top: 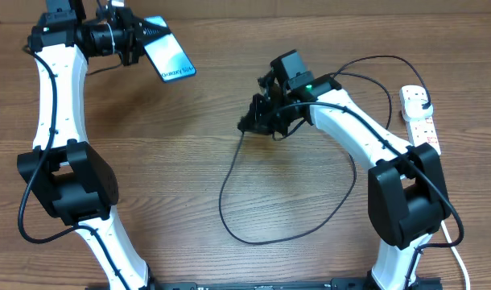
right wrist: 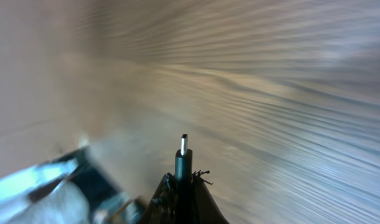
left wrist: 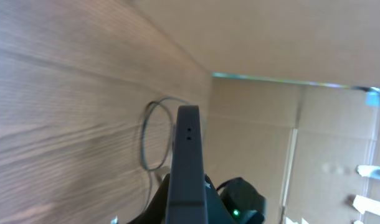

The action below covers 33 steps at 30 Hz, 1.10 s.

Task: Plug charger to phone and switch on socket
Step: 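Lift the cable end with the right gripper toward the phone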

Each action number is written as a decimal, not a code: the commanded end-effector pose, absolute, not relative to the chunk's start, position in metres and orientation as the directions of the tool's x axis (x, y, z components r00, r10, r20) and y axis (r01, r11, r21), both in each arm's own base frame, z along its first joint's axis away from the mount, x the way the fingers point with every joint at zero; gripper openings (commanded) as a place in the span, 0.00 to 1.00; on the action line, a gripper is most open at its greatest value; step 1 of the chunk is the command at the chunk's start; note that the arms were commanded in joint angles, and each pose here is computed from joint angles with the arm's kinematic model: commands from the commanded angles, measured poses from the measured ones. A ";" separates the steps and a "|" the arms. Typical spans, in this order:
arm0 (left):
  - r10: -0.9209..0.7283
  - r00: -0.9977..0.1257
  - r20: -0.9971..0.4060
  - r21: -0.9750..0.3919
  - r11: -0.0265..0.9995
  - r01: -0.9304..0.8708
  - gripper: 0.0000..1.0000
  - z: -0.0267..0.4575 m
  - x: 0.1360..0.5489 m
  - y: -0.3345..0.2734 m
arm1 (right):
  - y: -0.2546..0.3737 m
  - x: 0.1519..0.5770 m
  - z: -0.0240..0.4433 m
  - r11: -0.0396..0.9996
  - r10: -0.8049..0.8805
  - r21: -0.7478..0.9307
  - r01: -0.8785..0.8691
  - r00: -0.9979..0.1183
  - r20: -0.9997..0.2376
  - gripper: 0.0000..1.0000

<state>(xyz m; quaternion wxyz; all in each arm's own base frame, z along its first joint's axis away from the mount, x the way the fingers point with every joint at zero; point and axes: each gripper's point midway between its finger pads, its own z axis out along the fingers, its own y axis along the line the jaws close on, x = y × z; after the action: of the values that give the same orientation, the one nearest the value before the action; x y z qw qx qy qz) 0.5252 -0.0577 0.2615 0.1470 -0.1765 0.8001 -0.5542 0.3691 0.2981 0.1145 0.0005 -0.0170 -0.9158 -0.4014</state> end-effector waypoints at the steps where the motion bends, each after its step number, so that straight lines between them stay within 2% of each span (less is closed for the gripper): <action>1: -0.396 -0.916 -0.064 -0.974 0.223 -0.028 0.05 0.308 0.517 -0.066 | 0.323 0.357 0.178 0.439 -0.117 0.894 -0.091 -0.992 -0.043 0.04; 5: -0.382 -0.916 -0.120 -0.979 0.197 0.046 0.05 0.324 0.523 -0.067 | 0.334 0.354 0.206 0.289 -0.186 0.941 -0.174 -0.975 -0.124 0.04; 6: -0.379 -0.914 -0.142 -0.979 0.189 0.074 0.05 0.331 0.525 -0.067 | 0.338 0.352 0.221 0.210 -0.217 0.953 -0.217 -0.961 -0.171 0.04; 8: -0.381 -0.911 -0.156 -0.979 0.183 0.090 0.05 0.335 0.527 -0.067 | 0.341 0.351 0.234 0.139 -0.240 0.955 -0.261 -0.945 -0.223 0.04; 13: -0.385 -0.905 -0.179 -0.977 0.181 0.116 0.07 0.342 0.531 -0.066 | 0.346 0.353 0.259 0.032 -0.254 0.941 -0.338 -0.913 -0.319 0.04; 20: -0.399 -0.904 -0.155 -0.982 0.158 0.099 0.08 0.349 0.534 -0.066 | 0.351 0.364 0.294 -0.044 -0.213 0.919 -0.393 -0.895 -0.393 0.04; 25: -0.420 -0.899 -0.120 -0.989 0.129 0.071 0.08 0.357 0.539 -0.065 | 0.353 0.370 0.324 -0.086 -0.163 0.918 -0.387 -0.904 -0.396 0.04; 33: -0.411 -0.900 -0.144 -0.989 0.097 0.114 0.07 0.377 0.541 -0.071 | 0.351 0.372 0.353 -0.138 -0.110 0.914 -0.381 -0.912 -0.396 0.04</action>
<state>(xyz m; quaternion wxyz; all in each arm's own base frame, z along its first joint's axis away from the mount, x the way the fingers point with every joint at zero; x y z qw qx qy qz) 0.5546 -0.0621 0.3453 0.2076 -0.1190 0.7247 -0.6462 0.3743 0.3553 0.3265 -0.1062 0.2194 -0.6516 -0.7183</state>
